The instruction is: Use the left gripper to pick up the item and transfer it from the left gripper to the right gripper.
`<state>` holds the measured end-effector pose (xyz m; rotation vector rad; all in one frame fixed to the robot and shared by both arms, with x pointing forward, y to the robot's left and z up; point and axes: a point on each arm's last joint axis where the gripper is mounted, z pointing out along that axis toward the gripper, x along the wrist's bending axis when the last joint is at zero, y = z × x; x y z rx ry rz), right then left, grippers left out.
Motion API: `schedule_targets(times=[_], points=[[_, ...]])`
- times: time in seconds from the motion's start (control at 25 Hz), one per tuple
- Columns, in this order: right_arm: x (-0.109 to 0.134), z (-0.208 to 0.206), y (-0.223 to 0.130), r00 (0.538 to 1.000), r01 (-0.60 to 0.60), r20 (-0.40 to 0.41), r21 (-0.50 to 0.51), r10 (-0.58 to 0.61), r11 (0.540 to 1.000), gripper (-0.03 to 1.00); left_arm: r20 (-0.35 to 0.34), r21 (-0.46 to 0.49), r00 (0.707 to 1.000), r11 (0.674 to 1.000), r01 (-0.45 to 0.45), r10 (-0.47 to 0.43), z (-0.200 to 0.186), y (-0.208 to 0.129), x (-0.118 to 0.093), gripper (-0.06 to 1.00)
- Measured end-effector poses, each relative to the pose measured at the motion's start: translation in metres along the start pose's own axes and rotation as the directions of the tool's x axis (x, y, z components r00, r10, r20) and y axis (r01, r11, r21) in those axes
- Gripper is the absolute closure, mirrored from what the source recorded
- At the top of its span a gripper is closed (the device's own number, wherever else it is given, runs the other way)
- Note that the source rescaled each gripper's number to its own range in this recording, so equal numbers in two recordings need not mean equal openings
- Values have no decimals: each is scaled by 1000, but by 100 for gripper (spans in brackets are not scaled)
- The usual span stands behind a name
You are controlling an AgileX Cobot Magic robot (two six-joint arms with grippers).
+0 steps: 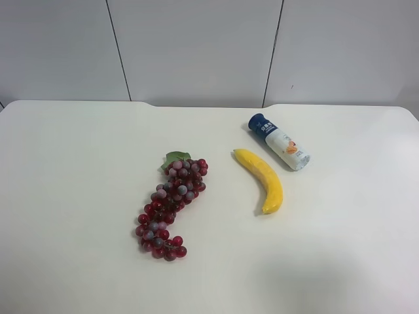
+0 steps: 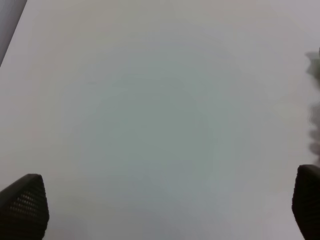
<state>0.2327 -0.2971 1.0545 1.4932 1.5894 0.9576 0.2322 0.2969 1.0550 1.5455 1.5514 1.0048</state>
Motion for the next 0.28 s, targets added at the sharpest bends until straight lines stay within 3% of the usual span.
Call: schedule_targets(times=[0.28], points=[[0, 0, 0, 1000, 0, 0, 0, 0, 1000, -3, 0, 0, 1000, 1000, 0, 0, 0, 0, 0, -5]])
